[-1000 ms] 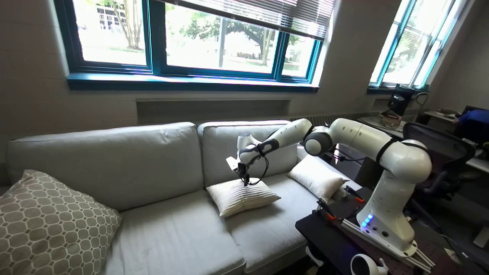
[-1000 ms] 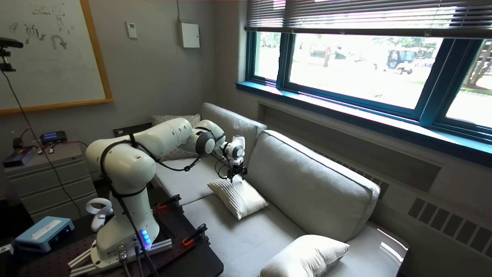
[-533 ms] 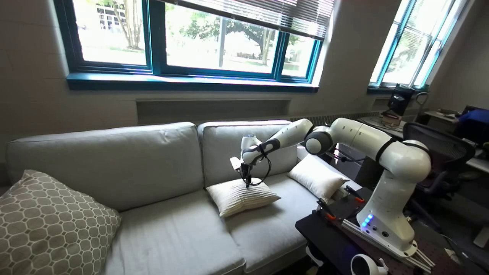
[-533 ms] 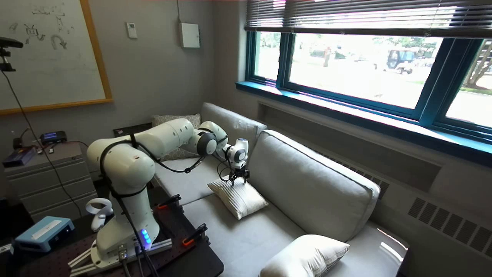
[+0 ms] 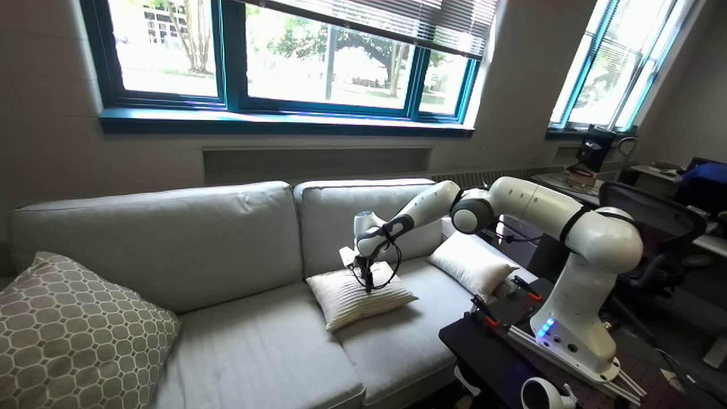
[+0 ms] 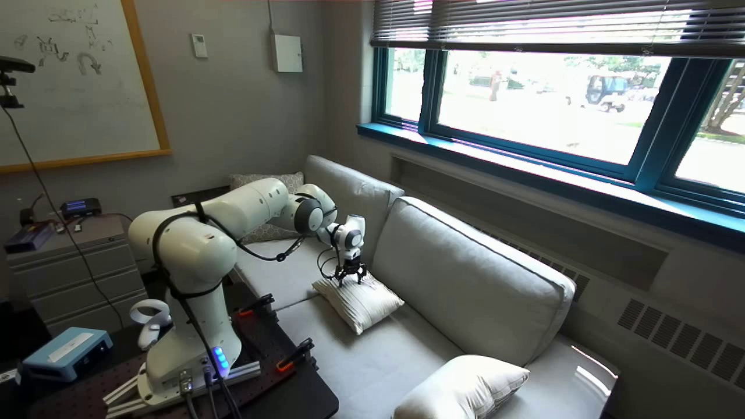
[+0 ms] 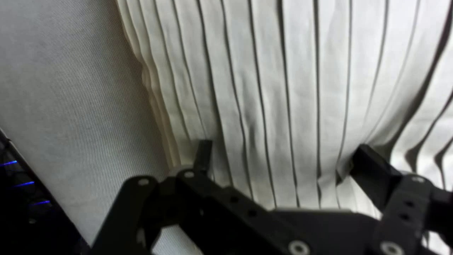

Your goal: Place the striped pillows against the right armrest

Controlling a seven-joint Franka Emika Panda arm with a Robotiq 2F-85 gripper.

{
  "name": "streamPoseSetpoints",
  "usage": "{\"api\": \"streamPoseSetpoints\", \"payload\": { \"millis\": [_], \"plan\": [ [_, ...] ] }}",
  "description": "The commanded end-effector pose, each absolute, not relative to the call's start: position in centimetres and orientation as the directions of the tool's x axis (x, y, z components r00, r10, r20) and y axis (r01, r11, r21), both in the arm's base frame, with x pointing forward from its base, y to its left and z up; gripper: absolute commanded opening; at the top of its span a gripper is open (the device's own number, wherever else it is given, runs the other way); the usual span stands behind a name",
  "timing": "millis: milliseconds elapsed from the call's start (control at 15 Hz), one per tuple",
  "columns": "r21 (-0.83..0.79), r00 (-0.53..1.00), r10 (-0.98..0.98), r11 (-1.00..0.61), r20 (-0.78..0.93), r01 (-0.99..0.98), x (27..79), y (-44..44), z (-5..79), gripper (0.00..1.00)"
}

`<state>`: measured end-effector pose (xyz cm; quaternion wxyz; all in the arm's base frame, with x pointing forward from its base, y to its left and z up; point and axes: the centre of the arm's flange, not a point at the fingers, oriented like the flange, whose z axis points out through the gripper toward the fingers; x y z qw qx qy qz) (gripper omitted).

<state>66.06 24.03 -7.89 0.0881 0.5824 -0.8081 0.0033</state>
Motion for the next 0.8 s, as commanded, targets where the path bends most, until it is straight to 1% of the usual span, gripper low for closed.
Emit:
{"api": "streamPoseSetpoints", "payload": {
  "millis": [0,67,133,200,400,467,600,733],
  "plan": [
    [0.151,-0.320,-0.931,0.347,0.177,-0.926,70.6,25.6,-13.7,1.00],
    [0.159,-0.316,-0.930,0.347,0.188,-0.924,70.4,25.3,-13.9,1.00],
    [0.153,-0.320,-0.926,0.352,0.203,-0.923,70.3,25.0,-14.0,0.75],
    [0.145,-0.322,-0.921,0.357,0.218,-0.923,70.3,24.6,-14.1,0.75],
    [0.136,-0.327,-0.915,0.365,0.238,-0.921,70.5,23.8,-14.1,0.52],
    [0.134,-0.328,-0.913,0.367,0.243,-0.921,70.6,23.7,-14.1,0.43],
    [0.130,-0.338,-0.908,0.377,0.248,-0.917,70.7,23.5,-14.0,0.30],
    [0.125,-0.352,-0.903,0.389,0.247,-0.913,70.9,23.4,-13.7,0.14]
  ]
}}
